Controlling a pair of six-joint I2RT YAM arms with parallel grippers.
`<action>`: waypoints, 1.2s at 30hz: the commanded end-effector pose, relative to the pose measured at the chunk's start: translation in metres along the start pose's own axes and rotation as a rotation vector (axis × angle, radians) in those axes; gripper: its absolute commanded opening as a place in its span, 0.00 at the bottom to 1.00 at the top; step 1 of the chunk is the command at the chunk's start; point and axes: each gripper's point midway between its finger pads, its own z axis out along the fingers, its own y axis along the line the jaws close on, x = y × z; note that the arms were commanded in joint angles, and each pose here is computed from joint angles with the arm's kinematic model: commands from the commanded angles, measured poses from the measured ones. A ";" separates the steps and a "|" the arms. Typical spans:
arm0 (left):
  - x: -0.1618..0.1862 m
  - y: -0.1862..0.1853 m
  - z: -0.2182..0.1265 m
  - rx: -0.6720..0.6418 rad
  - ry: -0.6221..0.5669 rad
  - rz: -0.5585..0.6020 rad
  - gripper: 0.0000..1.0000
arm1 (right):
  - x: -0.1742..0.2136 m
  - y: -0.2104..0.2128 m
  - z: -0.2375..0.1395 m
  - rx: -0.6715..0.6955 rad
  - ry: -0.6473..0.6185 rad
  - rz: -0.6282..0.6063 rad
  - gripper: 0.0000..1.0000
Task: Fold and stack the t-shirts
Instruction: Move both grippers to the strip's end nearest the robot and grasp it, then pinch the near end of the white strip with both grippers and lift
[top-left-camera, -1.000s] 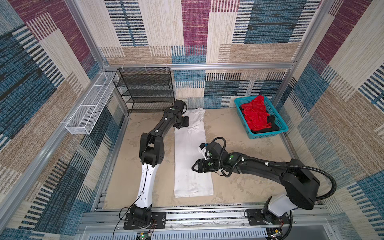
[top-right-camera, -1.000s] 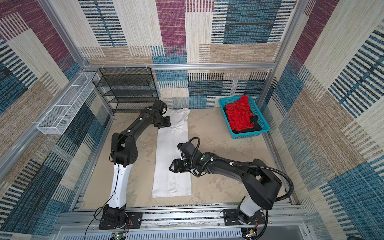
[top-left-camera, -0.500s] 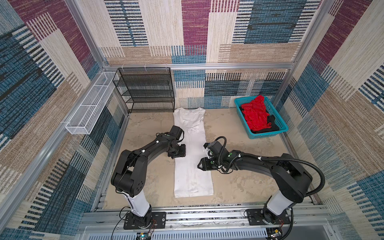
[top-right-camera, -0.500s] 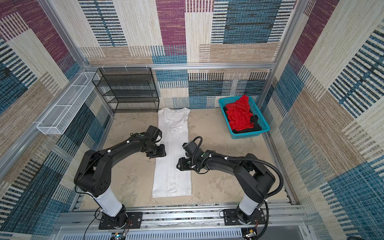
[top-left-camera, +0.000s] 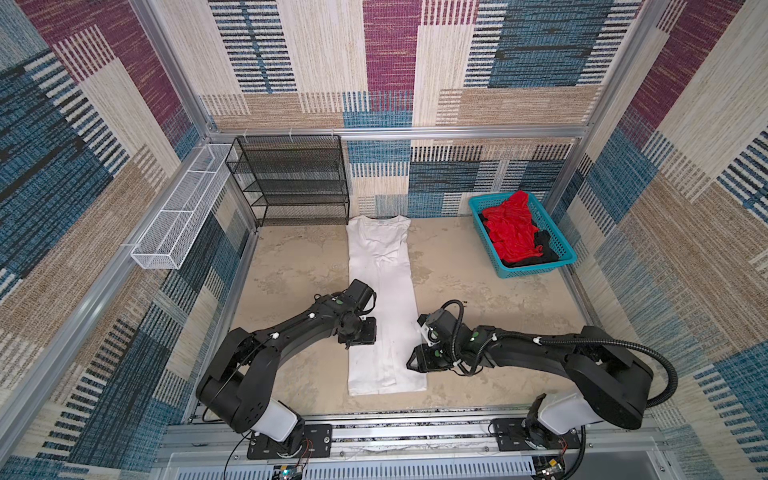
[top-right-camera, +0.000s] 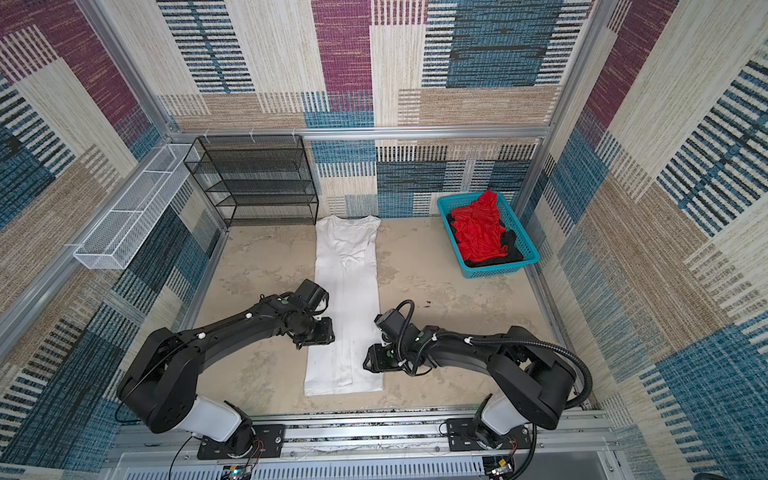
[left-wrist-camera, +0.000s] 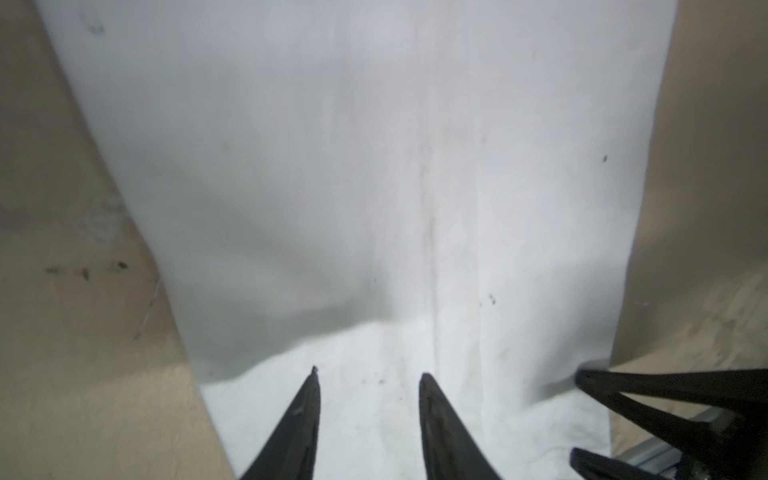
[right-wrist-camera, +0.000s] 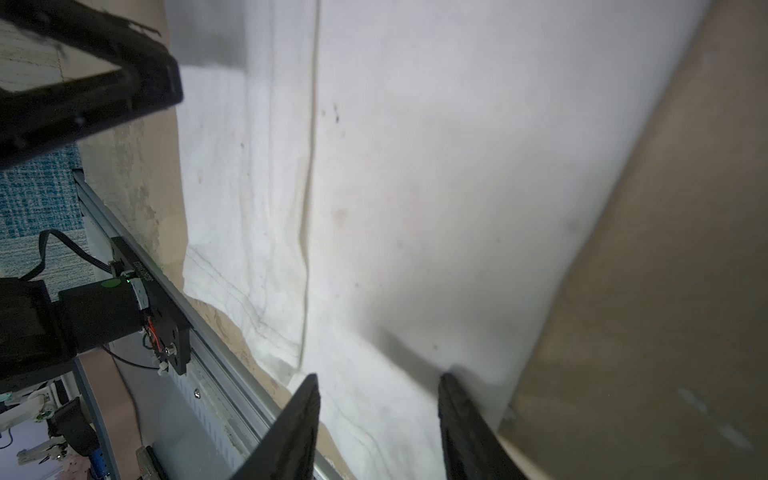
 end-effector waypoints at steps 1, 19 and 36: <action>0.022 0.007 0.001 -0.025 0.031 -0.064 0.41 | 0.011 -0.003 -0.002 -0.001 0.021 0.036 0.49; 0.110 0.034 -0.019 -0.068 0.091 -0.170 0.39 | 0.040 -0.004 -0.012 -0.015 0.097 0.045 0.51; 0.129 0.037 -0.005 -0.029 0.148 -0.202 0.39 | 0.060 -0.022 -0.013 0.012 0.120 0.083 0.46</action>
